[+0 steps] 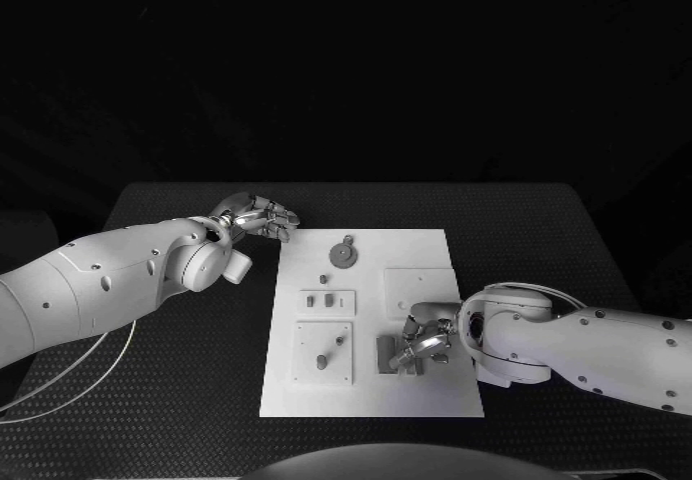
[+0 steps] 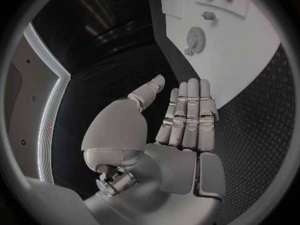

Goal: Assemble the parts on the task board

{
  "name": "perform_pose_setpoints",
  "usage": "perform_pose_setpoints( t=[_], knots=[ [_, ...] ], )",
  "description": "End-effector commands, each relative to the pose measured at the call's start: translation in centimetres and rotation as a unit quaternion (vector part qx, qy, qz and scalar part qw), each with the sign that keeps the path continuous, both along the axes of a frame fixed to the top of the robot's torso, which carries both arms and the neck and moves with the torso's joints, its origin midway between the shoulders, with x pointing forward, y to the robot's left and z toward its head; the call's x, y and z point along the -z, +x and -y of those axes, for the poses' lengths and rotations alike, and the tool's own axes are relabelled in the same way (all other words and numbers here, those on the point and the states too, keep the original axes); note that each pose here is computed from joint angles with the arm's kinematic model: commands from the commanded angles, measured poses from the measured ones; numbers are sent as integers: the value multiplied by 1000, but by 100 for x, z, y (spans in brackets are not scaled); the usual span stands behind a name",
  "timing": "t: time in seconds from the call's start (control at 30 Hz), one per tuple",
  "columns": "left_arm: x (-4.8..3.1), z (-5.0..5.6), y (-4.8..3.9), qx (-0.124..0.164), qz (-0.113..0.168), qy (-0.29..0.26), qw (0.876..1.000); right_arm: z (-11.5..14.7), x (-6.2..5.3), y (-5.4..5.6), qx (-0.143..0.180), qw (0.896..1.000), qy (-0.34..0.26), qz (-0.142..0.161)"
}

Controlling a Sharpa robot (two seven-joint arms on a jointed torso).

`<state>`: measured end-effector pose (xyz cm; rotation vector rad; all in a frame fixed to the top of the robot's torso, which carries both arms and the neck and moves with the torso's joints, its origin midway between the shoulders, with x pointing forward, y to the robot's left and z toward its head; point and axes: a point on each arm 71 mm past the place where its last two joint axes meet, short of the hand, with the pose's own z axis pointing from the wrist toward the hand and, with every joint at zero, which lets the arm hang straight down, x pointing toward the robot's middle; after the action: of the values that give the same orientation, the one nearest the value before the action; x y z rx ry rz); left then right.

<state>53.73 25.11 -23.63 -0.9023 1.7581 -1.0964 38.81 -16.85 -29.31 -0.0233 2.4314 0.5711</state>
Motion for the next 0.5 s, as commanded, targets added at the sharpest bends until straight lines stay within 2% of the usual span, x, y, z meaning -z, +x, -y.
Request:
perform_pose_setpoints(
  t=[0.03, 0.4, 0.5],
  knots=[
    [-9, 22, -2, 6, 1, -6, 1000, 20, 14, 10, 1, 1000, -15, 12],
    [-8, 19, -4, 7, 0, -6, 1000, 33, 7, 4, -1, 1000, -8, 14],
    [-8, 15, -4, 6, 0, -6, 1000, 54, -7, -1, 7, 1000, 3, 15]
  ],
)
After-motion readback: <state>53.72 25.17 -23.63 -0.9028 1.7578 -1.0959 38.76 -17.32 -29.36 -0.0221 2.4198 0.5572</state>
